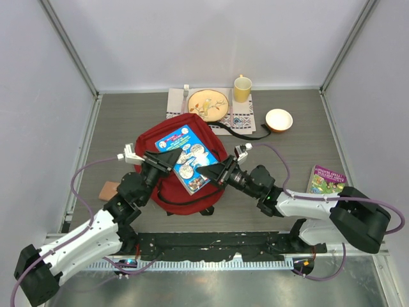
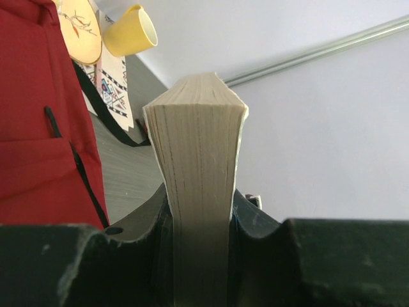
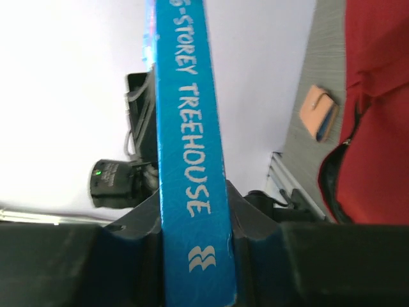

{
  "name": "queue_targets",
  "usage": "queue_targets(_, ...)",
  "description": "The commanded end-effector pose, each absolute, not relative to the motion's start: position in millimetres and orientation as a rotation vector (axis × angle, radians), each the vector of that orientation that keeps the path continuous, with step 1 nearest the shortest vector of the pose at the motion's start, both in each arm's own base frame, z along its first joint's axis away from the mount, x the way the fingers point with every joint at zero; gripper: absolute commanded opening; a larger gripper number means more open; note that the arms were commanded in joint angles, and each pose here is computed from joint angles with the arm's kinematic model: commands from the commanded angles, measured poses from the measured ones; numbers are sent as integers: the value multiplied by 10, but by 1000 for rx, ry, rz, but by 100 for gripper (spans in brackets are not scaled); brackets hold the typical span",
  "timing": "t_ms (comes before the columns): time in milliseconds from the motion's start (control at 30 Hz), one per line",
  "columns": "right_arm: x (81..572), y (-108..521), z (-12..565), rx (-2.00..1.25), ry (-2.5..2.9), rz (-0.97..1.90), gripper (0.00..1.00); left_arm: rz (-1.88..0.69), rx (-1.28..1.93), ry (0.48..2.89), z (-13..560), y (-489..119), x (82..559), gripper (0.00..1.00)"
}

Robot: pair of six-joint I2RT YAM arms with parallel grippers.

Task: Pack the student bag
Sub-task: Pick up the book from the center of the board.

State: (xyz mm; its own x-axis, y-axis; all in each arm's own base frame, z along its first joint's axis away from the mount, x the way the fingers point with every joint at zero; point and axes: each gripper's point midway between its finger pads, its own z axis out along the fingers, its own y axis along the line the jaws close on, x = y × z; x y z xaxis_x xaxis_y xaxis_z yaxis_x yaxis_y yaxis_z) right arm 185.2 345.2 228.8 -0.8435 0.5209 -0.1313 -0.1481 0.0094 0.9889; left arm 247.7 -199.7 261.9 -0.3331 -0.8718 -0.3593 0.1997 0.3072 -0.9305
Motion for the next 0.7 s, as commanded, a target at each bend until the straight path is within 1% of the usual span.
queue_targets(0,1849,3409,2784,370,1609,2010,8,-1381,-613,1378,3034,-2015,2413,0)
queue_targets(33,1836,3382,2791,370,1604,2009,1,-1366,-605,1389,3016,-2013,2414,3)
queue_targets(67,1834,3356,2783,374,1605,1997,1,-1337,-601,1416,2987,-2010,2422,8)
queue_targets(100,1868,3310,2768,382,1594,1955,1,-1313,-584,1440,2970,-2016,2420,17)
queue_targets(133,1830,3219,2845,372,1566,1944,1,-1285,-560,1473,2962,-2028,2414,41)
queue_targets(167,1896,3174,2673,411,1633,1845,1,-1181,-512,1590,2731,-2035,2408,52)
queue_targets(200,1984,3078,2611,455,1640,1748,1,-1155,-487,1610,2822,-2029,2398,61)
queue_targets(233,2022,2980,2600,449,1647,1659,1,-1096,-458,1665,2734,-2024,2399,73)
queue_targets(267,2024,2799,2473,479,1714,1530,1,-987,-384,1776,2499,-2000,2361,77)
queue_targets(300,2046,2661,2453,502,1725,1450,1,-956,-347,1796,2548,-1994,2351,80)
queue_targets(333,2155,2448,2499,571,1691,1329,1,-910,-306,1850,2444,-2007,2344,83)
queue_targets(400,2112,2056,2335,626,1742,1139,1,-831,-136,1958,2254,-2057,2260,84)
queue_targets(433,2151,1866,2376,678,1707,1064,1,-807,-85,1985,2305,-2086,2258,86)
queue_targets(467,2112,1726,2261,688,1741,990,1,-732,-7,2099,2048,-2112,2231,87)
queue_targets(500,2078,1610,2332,706,1709,989,1,-746,133,2148,1963,-2223,2149,86)
queue_targets(533,2058,1490,2287,719,1717,933,1,-753,190,2160,1996,-2296,2139,86)
queue_targets(567,2043,1421,2283,734,1713,915,1,-732,245,2212,1864,-2365,2115,87)
queue_targets(600,2017,1345,2307,750,1702,909,1,-713,332,2202,1858,-2453,2052,87)
queue_targets(633,1983,1262,2262,754,1724,866,1,-698,375,2190,1872,-2511,2032,91)
queue_targets(667,1976,1198,2259,773,1717,846,1,-700,454,2187,1873,-2644,1946,91)
